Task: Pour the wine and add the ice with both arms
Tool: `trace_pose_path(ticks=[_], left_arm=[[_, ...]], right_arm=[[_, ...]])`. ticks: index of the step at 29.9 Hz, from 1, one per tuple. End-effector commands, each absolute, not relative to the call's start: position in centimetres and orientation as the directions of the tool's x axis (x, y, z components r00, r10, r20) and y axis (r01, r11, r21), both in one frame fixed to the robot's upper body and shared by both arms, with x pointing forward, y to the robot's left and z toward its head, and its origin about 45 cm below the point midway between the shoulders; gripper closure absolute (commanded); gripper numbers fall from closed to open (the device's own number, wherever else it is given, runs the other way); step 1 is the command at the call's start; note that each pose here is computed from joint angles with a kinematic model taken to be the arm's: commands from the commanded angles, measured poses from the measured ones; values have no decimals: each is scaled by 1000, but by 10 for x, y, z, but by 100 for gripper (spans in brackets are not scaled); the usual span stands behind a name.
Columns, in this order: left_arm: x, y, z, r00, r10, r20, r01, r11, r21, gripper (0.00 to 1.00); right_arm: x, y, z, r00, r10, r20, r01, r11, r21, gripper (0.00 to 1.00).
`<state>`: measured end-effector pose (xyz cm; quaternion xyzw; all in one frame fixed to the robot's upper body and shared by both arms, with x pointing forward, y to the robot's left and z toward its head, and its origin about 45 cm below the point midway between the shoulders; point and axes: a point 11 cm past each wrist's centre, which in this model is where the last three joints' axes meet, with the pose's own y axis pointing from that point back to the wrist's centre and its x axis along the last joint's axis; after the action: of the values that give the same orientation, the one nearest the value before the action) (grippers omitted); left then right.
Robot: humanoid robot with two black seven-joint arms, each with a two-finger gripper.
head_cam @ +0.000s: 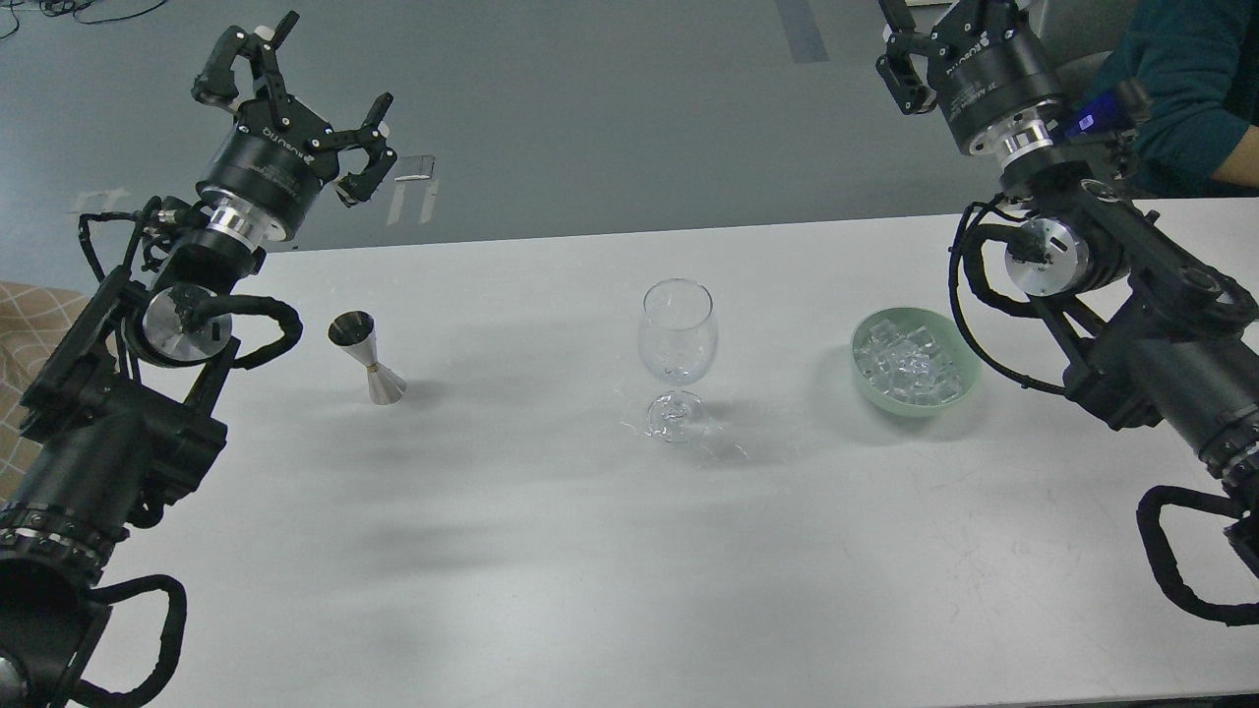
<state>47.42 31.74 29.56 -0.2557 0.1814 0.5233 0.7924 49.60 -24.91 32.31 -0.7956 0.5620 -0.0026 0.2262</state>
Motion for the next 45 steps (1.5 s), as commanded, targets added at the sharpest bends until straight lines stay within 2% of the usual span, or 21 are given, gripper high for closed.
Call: trace_pose_path(ticks=[1,16,23,32,37,45], left_arm=[[473,314,290,388,737,-553,-921,333,-201,2],[477,319,296,358,753,-553,-934,301,-194,2],[479,334,279,236,782,-577,-972,202,-124,2],[478,340,269,228,786,-574,-973,203,-108,2],[476,338,267,287,769,-572,-956,262,-128,2],[477,333,264,280,763,-583,-959,253,-129,2]], right_arm=[[496,-250,322,368,-896,-248,-894,-267,-359,0],[497,-255,317,349,-903,-252,-904,-252,-346,0],[498,-263,308,318,-912,-260,-919,-228,-323,0],[497,-268,301,290,-920,-262,-929,-205,-307,0],[497,-269,299,267,-926,-265,-936,-184,-300,0],[496,-265,300,288,-919,-269,-931,-203,-304,0]])
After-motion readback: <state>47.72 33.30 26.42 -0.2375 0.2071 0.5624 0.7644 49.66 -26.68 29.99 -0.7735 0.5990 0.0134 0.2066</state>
